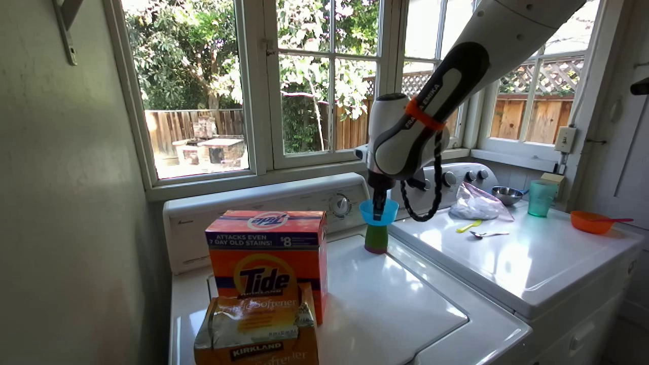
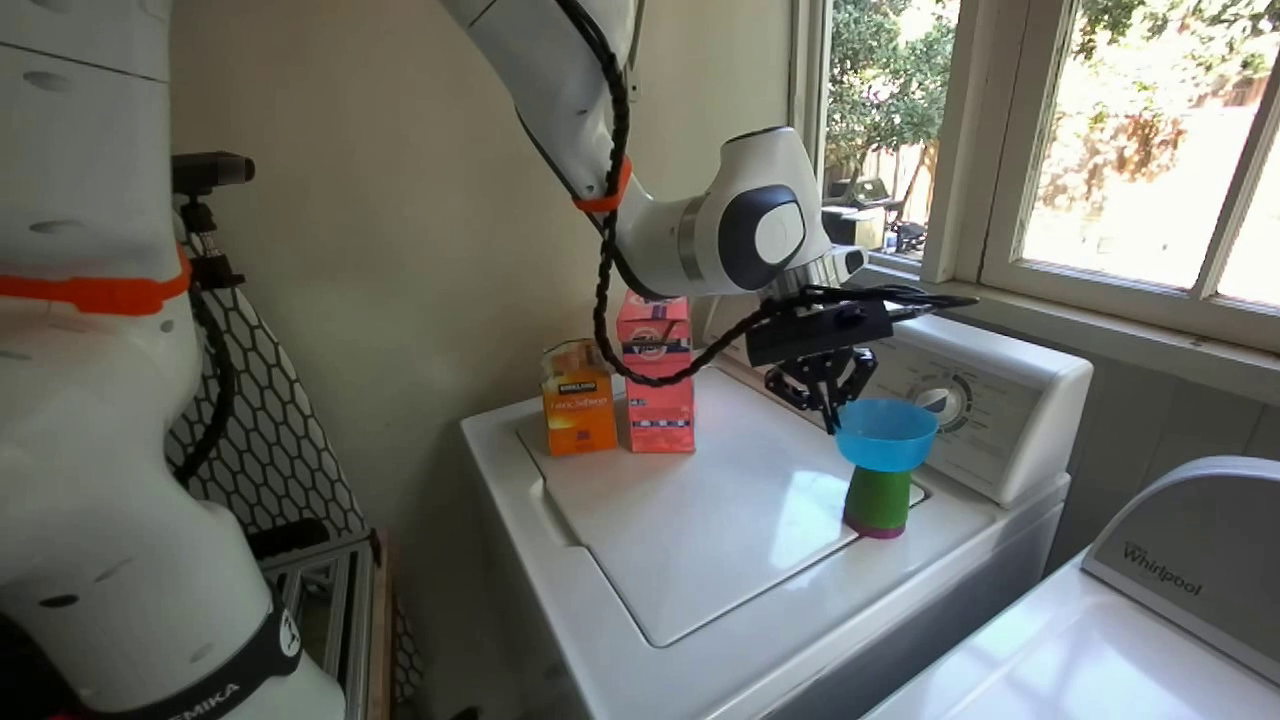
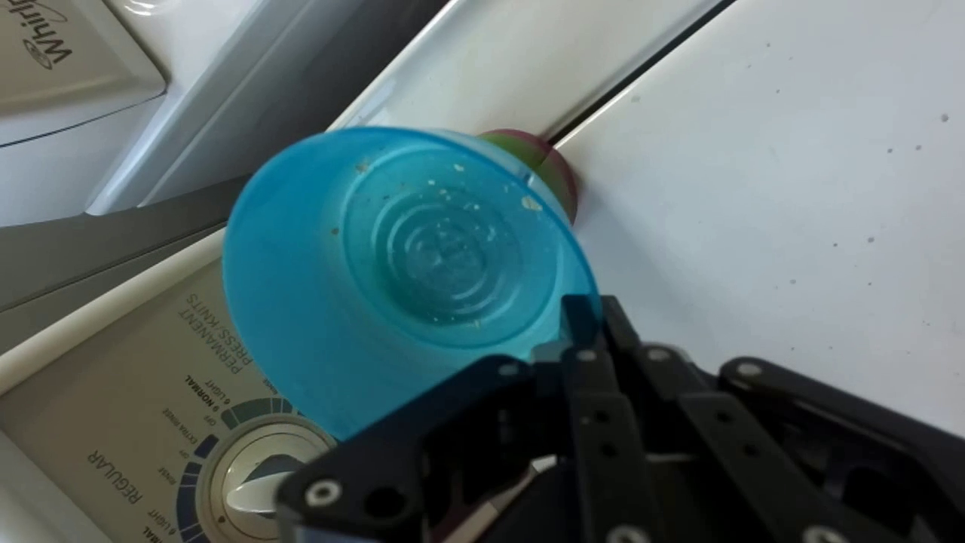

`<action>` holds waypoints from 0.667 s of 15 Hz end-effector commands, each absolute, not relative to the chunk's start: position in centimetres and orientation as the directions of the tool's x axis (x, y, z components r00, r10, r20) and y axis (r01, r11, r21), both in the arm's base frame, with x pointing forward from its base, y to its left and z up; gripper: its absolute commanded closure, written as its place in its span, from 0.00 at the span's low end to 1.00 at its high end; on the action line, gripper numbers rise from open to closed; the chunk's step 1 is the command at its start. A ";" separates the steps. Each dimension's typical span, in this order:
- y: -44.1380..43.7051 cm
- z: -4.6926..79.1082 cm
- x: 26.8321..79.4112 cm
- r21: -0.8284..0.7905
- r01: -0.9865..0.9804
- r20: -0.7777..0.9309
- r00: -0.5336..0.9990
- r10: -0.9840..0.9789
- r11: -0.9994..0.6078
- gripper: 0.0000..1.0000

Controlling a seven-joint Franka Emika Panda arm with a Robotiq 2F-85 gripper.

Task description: Move the green cup to the left and put the blue bowl on top of it

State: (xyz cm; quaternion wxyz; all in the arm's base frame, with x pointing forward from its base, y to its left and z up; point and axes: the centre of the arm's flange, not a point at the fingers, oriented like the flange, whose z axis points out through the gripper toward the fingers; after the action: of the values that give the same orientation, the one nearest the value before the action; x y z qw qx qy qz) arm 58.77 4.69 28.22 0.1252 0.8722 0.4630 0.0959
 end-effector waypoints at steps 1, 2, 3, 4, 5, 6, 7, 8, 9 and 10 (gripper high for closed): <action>4.8 27.3 59.3 0.333 0.772 0.063 0.554 0.830 -0.541 0.99; 4.7 27.4 59.4 0.335 0.768 0.070 0.557 0.828 -0.545 0.99; 4.5 27.5 59.3 0.336 0.761 0.078 0.564 0.822 -0.555 0.99; 4.3 27.6 59.2 0.336 0.756 0.086 0.569 0.817 -0.562 0.99; 4.1 27.7 59.2 0.338 0.751 0.088 0.575 0.813 -0.568 0.99; 4.0 27.7 59.3 0.340 0.747 0.092 0.579 0.810 -0.572 0.99; 4.0 27.6 59.4 0.339 0.747 0.097 0.578 0.811 -0.573 0.99; 4.0 27.6 59.4 0.341 0.745 0.098 0.578 0.810 -0.573 0.99; 4.1 27.6 59.4 0.341 0.745 0.099 0.578 0.810 -0.573 0.99; 4.2 27.7 59.3 0.342 0.744 0.100 0.578 0.810 -0.574 0.99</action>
State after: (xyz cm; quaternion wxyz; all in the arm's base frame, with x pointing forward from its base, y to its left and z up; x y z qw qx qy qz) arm 59.32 3.94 28.34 0.1281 0.8777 0.4474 0.1142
